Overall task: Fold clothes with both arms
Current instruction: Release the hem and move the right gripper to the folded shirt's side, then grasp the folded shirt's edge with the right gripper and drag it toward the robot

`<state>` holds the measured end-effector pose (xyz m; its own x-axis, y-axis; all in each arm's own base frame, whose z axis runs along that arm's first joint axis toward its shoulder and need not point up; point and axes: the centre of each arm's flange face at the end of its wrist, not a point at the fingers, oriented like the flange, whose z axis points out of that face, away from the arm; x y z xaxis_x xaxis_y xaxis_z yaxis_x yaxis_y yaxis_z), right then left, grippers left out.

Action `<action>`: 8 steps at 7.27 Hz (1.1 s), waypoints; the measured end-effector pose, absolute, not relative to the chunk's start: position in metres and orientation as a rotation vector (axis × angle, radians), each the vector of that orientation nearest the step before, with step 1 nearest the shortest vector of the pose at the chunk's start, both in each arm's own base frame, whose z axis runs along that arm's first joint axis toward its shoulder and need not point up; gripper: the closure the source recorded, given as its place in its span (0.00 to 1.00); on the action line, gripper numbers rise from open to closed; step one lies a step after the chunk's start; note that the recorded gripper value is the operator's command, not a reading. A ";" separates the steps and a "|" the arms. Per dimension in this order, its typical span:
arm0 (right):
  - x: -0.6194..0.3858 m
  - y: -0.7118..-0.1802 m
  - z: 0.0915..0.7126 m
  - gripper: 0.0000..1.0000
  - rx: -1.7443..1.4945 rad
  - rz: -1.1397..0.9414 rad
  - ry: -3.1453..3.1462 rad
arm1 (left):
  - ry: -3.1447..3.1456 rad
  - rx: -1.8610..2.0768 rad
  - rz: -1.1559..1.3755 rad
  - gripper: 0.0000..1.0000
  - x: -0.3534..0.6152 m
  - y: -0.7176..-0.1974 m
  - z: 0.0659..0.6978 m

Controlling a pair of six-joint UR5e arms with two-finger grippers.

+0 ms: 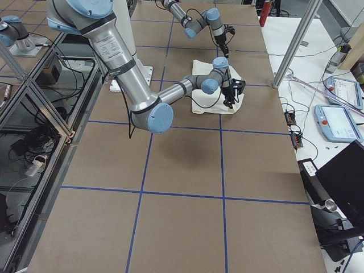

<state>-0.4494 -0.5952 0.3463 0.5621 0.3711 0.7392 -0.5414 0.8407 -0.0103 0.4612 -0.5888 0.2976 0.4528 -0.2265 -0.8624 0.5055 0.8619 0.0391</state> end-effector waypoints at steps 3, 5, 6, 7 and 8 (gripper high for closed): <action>-0.419 -0.502 0.355 0.21 0.169 0.594 -0.918 | 1.053 0.323 -0.466 0.43 0.450 -0.581 0.281; -0.424 -0.457 0.385 0.18 0.079 0.679 -0.947 | 1.063 0.308 -0.495 0.43 0.448 -0.578 0.286; -0.427 -0.444 0.396 0.18 0.050 0.703 -0.955 | 1.067 0.306 -0.501 0.43 0.448 -0.577 0.287; -0.430 -0.434 0.403 0.18 0.037 0.710 -0.955 | 1.070 0.306 -0.503 0.43 0.447 -0.576 0.287; -0.433 -0.426 0.408 0.18 0.028 0.715 -0.951 | 1.071 0.307 -0.504 0.44 0.447 -0.576 0.287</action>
<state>-0.4329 -0.4263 0.4081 0.3719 0.5459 0.7508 -0.5696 0.7729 -0.2798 0.4469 -0.5761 0.2869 0.3827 -0.2427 -0.8914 0.5323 0.8465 -0.0020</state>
